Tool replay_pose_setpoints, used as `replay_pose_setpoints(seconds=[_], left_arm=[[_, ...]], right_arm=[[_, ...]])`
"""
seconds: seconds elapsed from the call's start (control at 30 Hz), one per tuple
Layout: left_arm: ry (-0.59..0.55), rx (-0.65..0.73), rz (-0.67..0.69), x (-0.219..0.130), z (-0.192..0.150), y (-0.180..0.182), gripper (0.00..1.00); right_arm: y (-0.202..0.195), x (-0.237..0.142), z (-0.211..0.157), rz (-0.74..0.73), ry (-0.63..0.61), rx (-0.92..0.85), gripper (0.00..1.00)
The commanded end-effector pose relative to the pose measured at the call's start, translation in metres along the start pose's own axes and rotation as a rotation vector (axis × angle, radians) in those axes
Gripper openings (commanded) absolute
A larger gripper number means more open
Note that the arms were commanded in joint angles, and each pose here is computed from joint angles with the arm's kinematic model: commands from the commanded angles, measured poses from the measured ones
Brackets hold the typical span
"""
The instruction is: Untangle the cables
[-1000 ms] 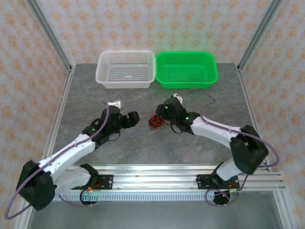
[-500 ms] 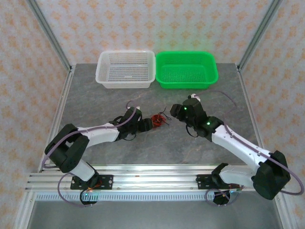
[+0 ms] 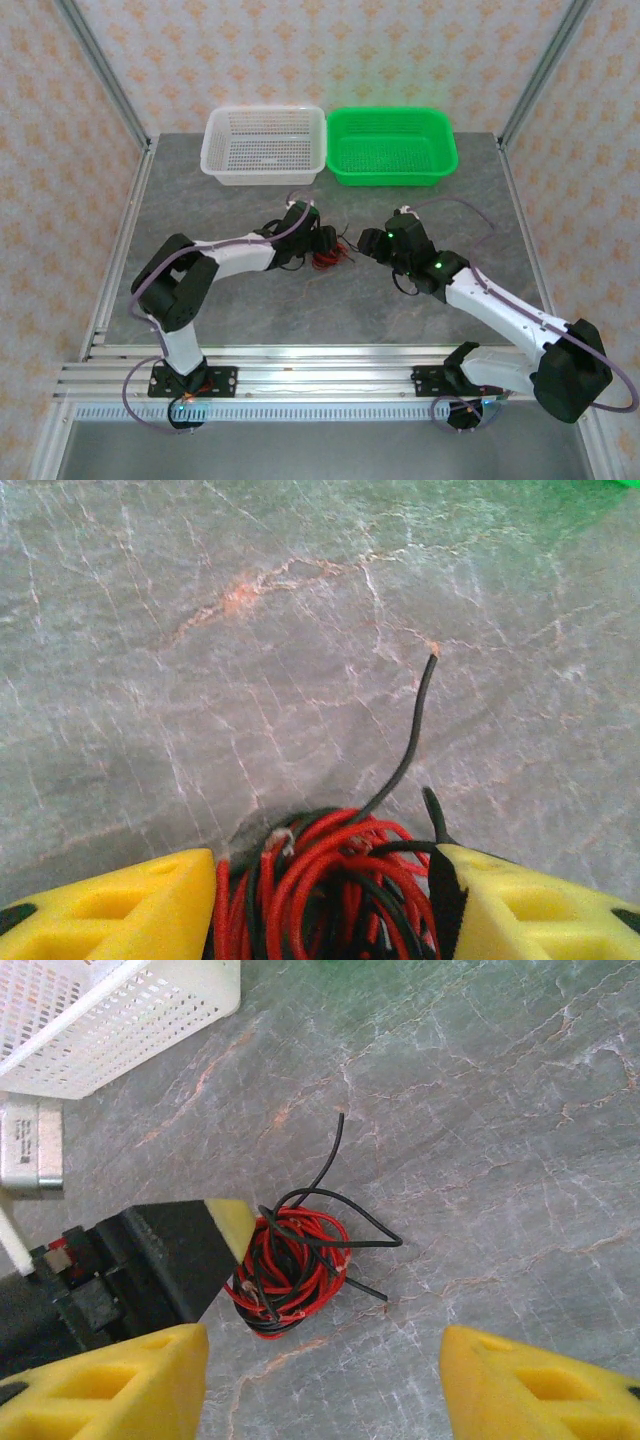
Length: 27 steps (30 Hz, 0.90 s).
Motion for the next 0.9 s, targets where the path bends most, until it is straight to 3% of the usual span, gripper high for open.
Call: replay_pose_setpoints(seconds=[0.0,0.23,0.47,0.73,0.87], left_arm=[[0.011,0.065,0.1,0.005,0.0,0.004,0.56],[0.057,0.077,0.14,0.006,-0.011,0.01,0.49],[0.047,0.085,0.127,-0.014,-0.019,0.009,0.53],[-0.053,0.089,0.107,-0.055,0.0,-0.006,0.59],[-0.017,0.12,0.116,-0.062,0.001,-0.009,0.57]], right_arm=[[-0.003,-0.004,-0.001,0.007,-0.012,0.008,0.62],[-0.008,-0.008,-0.005,0.004,-0.018,0.017,0.62],[-0.007,-0.008,-0.005,0.016,-0.021,0.016,0.62],[-0.008,-0.009,-0.005,0.023,-0.016,0.02,0.62],[-0.007,-0.009,-0.005,0.027,-0.013,0.023,0.61]])
Point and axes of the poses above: each hand's point on the last joint's axis, 136 mm out from that joint toward the fingers, its own x axis out along the fingers, its own y axis along the line the jaws close on, z = x × y, the point moved 10 cm from there along -x, back along the fingers, and after that the axes turned 9 degrees about -x, right-handed, at the moved point
